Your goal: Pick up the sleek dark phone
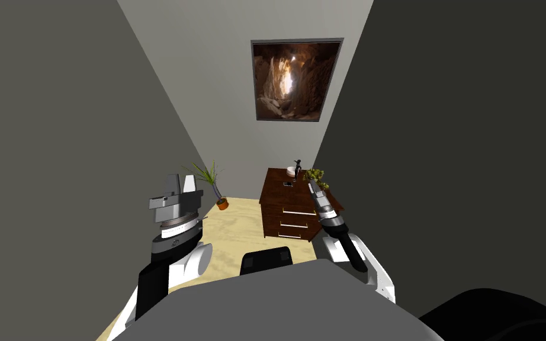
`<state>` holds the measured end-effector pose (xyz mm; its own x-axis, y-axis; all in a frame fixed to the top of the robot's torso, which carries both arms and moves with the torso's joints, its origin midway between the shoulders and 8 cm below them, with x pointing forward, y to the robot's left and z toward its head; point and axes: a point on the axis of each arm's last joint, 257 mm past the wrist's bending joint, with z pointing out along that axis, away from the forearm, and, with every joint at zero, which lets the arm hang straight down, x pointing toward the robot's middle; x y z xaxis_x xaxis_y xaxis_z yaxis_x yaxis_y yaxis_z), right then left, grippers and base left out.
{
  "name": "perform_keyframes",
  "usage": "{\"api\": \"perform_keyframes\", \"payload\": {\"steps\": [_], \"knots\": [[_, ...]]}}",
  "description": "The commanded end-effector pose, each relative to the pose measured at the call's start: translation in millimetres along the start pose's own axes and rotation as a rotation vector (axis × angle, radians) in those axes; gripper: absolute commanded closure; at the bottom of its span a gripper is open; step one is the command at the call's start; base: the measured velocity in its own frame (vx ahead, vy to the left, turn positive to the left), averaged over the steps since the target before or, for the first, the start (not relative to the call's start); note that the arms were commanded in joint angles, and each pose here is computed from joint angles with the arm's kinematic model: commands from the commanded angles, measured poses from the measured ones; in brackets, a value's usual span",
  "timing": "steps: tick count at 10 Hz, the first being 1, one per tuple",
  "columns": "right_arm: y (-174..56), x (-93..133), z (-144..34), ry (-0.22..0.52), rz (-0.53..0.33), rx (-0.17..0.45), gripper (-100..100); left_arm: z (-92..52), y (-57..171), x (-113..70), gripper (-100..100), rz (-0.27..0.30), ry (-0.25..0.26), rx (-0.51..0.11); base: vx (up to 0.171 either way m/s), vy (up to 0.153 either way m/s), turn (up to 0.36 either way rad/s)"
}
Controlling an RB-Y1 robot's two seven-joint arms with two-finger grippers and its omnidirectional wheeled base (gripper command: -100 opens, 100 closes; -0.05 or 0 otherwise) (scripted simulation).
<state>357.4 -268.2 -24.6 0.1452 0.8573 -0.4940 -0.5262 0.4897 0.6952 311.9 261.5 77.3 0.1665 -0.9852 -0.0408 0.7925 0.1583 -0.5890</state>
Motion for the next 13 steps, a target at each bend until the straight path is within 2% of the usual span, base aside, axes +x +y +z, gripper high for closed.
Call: {"api": "perform_keyframes", "payload": {"steps": [1, 2, 3, 4, 5, 6, 7, 8, 9, 10, 11, 12, 13], "knots": [[-7.1, 3.7, -5.9, 0.055, -0.074, -0.006, -100, 0.0, 0.0, 0.0, 0, 0.000, 0.000, 0.000, -0.078, 0.024, 0.029], [-6.7, 5.2, -5.8, 0.072, -0.082, -0.011, -100, 0.0, 0.0, 0.0, 0, 0.000, 0.000, 0.000, -0.073, 0.026, 0.012], [-14.4, 8.0, -11.5, 0.115, -0.133, -0.010, -100, 0.0, 0.0, 0.0, 0, 0.000, 0.000, 0.000, -0.083, 0.042, 0.040], [-14.2, 8.6, -11.5, 0.123, -0.137, -0.012, -100, 0.0, 0.0, 0.0, 0, 0.000, 0.000, 0.000, -0.059, 0.031, 0.020], [-23.7, 11.6, -18.6, 0.171, -0.190, -0.008, -100, 0.0, 0.0, 0.0, 0, 0.000, 0.000, 0.000, -0.044, 0.024, 0.060], [-23.6, 12.0, -18.6, 0.176, -0.192, -0.010, -100, 0.0, 0.0, 0.0, 0, 0.000, 0.000, 0.000, -0.034, 0.018, 0.040], [-35.0, 15.0, -27.3, 0.228, -0.244, -0.002, -100, 0.0, 0.0, 0.0, 0, 0.000, 0.000, 0.000, -0.041, 0.029, 0.108], [-34.9, 15.4, -27.3, 0.234, -0.247, -0.004, -100, 0.0, 0.0, 0.0, 0, 0.000, 0.000, 0.000, -0.038, 0.027, 0.038], [-47.9, 18.0, -37.7, 0.288, -0.298, 0.007, -100, 0.0, 0.0, 0.0, 0, 0.000, 0.000, 0.000, -0.034, 0.035, 0.097], [-47.9, 18.4, -37.7, 0.295, -0.302, 0.005, -100, 0.0, 0.0, 0.0, 0, 0.000, 0.000, 0.000, -0.029, 0.027, 0.058], [-62.4, 20.8, -50.1, 0.356, -0.352, 0.019, -100, 0.0, 0.0, 0.0, 0, 0.000, 0.000, 0.000, -0.032, 0.030, 0.142], [-62.4, 21.0, -50.1, 0.361, -0.355, 0.017, -100, 0.0, 0.0, 0.0, 0, 0.000, 0.000, 0.000, -0.024, 0.030, 0.078], [-78.2, 22.7, -64.7, 0.424, -0.402, 0.036, -100, 0.0, 0.0, 0.0, 0, 0.000, 0.000, 0.000, -0.019, 0.046, 0.154]]}}
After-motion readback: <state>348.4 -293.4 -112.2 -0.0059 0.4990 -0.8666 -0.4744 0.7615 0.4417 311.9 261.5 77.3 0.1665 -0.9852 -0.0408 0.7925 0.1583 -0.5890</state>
